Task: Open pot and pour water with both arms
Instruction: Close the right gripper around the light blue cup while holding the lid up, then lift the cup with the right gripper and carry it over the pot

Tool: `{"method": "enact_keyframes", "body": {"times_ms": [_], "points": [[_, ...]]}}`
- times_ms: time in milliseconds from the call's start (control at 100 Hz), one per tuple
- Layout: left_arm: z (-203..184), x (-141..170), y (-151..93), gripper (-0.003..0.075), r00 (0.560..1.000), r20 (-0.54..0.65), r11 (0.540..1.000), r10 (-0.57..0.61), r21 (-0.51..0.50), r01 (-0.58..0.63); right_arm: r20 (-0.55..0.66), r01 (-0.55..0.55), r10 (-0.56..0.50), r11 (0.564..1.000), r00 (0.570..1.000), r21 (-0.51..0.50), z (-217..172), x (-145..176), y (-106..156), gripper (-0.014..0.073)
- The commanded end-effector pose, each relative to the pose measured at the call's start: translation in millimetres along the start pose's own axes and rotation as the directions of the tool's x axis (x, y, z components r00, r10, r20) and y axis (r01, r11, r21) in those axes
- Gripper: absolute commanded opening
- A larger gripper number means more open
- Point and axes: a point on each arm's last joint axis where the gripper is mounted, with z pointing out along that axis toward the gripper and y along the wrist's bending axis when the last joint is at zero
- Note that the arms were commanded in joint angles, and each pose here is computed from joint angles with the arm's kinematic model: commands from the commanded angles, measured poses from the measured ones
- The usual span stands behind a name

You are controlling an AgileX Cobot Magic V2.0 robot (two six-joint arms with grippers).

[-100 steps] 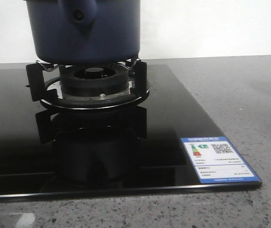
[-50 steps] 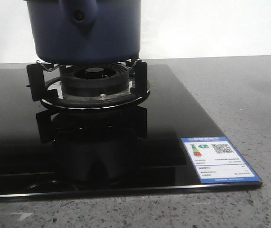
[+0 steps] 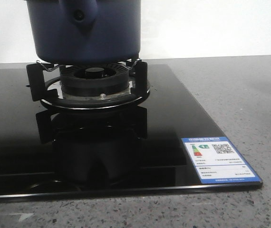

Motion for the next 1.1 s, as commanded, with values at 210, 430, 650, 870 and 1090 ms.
{"method": "enact_keyframes", "body": {"times_ms": [210, 430, 650, 870, 1090], "points": [[-15, -28, -8, 0.0403, 0.993, 0.12, 1.0, -0.018, -0.014, 0.02, 0.069, 0.025, -0.026, 1.0, 0.997, 0.018, 22, -13, -2, 0.0516], [-15, -28, -8, 0.0403, 0.993, 0.12, 1.0, -0.018, -0.014, 0.02, 0.061, 0.026, -0.027, 0.999, 0.998, 0.02, 36, -12, -2, 0.0516], [-15, -28, -8, 0.0403, 0.993, 0.12, 1.0, -0.018, -0.014, 0.02, 0.025, 0.026, -0.027, 0.999, 0.999, 0.021, 51, -8, -3, 0.0516], [-15, -28, -8, 0.0402, 0.993, 0.12, 1.0, -0.018, -0.014, 0.02, 0.024, 0.026, -0.027, 0.999, 0.999, 0.023, 59, -6, -3, 0.0516], [-15, -28, -8, 0.0351, 0.993, 0.12, 1.0, -0.018, -0.014, 0.02, 0.016, 0.026, -0.027, 0.999, 1.0, 0.023, 63, -5, -3, 0.0516]]}}
